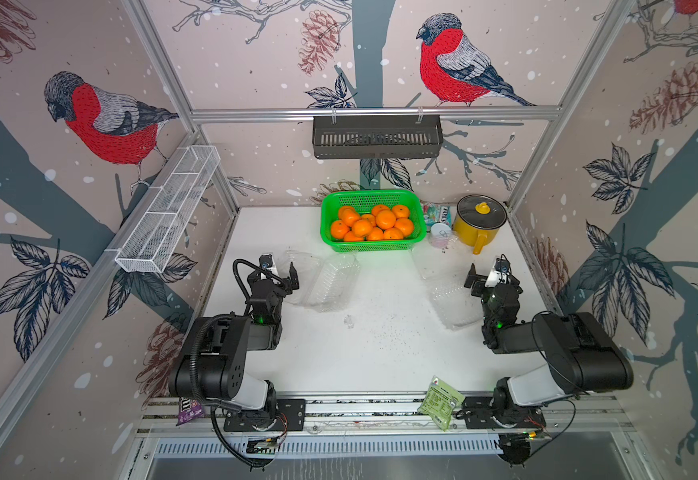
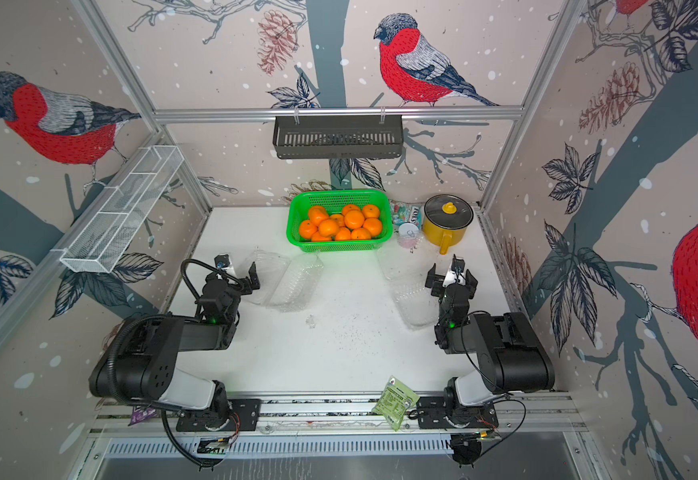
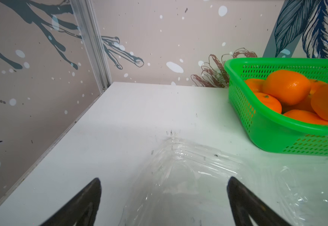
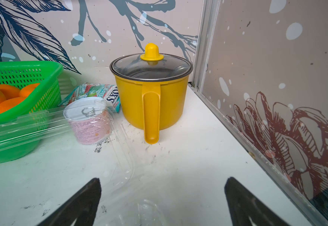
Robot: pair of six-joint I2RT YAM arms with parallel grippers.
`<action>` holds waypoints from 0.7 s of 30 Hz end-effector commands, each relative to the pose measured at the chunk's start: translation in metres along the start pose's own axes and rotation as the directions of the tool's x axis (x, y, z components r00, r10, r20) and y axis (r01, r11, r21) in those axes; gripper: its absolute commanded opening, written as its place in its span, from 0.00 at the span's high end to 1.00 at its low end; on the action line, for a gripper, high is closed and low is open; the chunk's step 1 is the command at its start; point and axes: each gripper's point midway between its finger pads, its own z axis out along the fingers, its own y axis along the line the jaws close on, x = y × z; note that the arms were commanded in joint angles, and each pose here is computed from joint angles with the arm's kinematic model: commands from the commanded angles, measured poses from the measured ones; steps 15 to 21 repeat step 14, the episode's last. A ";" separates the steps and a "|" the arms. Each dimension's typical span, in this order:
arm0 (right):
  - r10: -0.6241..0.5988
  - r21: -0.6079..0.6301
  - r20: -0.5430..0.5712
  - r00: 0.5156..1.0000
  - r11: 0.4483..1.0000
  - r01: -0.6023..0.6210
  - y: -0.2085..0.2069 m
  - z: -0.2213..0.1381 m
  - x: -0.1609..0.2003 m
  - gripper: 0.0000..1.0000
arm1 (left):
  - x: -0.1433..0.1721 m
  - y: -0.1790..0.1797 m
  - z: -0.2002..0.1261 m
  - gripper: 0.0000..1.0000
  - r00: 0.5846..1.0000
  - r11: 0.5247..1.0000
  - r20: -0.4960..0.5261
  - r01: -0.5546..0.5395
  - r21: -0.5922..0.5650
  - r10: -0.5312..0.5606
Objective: Take oranges out of containers
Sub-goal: Reset both arms
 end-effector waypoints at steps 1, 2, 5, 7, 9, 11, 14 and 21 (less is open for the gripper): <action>0.014 -0.004 0.013 1.000 1.000 -0.014 0.001 0.001 -0.004 0.01 | 0.001 -0.002 0.002 0.01 1.000 1.000 -0.012 0.001 0.012 -0.001; 0.013 -0.003 0.011 1.000 1.000 -0.013 0.000 0.001 -0.004 0.01 | 0.001 -0.002 0.001 0.01 1.000 1.000 -0.013 0.000 0.012 0.000; 0.014 -0.003 0.012 1.000 1.000 -0.014 0.000 0.001 -0.004 0.00 | 0.002 -0.002 0.002 0.01 1.000 1.000 -0.017 -0.001 0.013 0.001; 0.014 -0.004 0.011 1.000 1.000 -0.014 0.001 0.001 -0.004 0.00 | 0.002 -0.002 0.002 0.01 1.000 1.000 -0.017 -0.001 0.014 0.002; 0.015 -0.004 0.011 1.000 1.000 -0.015 0.001 0.001 -0.004 0.01 | 0.002 -0.003 0.003 0.01 1.000 1.000 -0.019 -0.001 0.015 0.001; 0.015 -0.004 0.011 1.000 1.000 -0.015 0.001 0.001 -0.004 0.00 | 0.002 -0.003 0.003 0.01 1.000 1.000 -0.021 0.000 0.017 0.000; 0.015 -0.006 0.011 1.000 1.000 -0.015 0.001 0.001 -0.004 0.01 | 0.002 -0.003 0.002 0.01 1.000 1.000 -0.018 -0.001 0.015 0.001; 0.015 -0.006 0.011 1.000 1.000 -0.015 0.001 0.001 -0.004 0.01 | 0.002 -0.003 0.002 0.01 1.000 1.000 -0.018 -0.001 0.015 0.001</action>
